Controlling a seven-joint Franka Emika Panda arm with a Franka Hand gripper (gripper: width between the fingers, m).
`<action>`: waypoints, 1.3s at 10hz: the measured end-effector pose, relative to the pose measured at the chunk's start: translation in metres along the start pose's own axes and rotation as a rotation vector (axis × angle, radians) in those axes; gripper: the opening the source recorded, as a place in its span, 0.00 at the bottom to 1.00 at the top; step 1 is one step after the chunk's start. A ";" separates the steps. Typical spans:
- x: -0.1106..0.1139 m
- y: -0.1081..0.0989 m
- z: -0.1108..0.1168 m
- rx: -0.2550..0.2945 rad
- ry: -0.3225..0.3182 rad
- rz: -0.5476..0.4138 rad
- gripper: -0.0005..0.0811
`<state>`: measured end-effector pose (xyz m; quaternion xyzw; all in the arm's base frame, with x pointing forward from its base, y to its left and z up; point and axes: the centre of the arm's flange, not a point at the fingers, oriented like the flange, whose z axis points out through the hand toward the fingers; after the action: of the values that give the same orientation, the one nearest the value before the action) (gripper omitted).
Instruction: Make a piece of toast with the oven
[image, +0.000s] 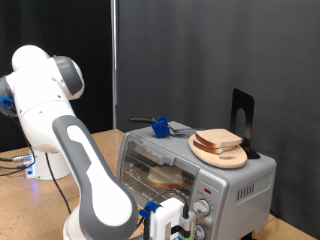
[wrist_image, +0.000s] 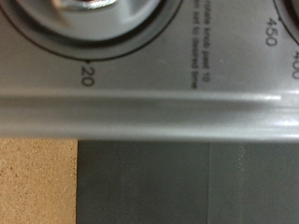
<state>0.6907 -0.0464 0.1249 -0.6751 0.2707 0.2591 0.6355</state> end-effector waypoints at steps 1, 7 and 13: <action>0.000 0.000 0.000 -0.001 0.002 0.031 0.01; 0.002 -0.002 0.001 -0.015 0.001 0.121 0.01; 0.013 0.002 0.004 0.077 -0.076 -0.532 0.01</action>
<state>0.6980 -0.0425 0.1142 -0.6877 0.0695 0.0976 0.7160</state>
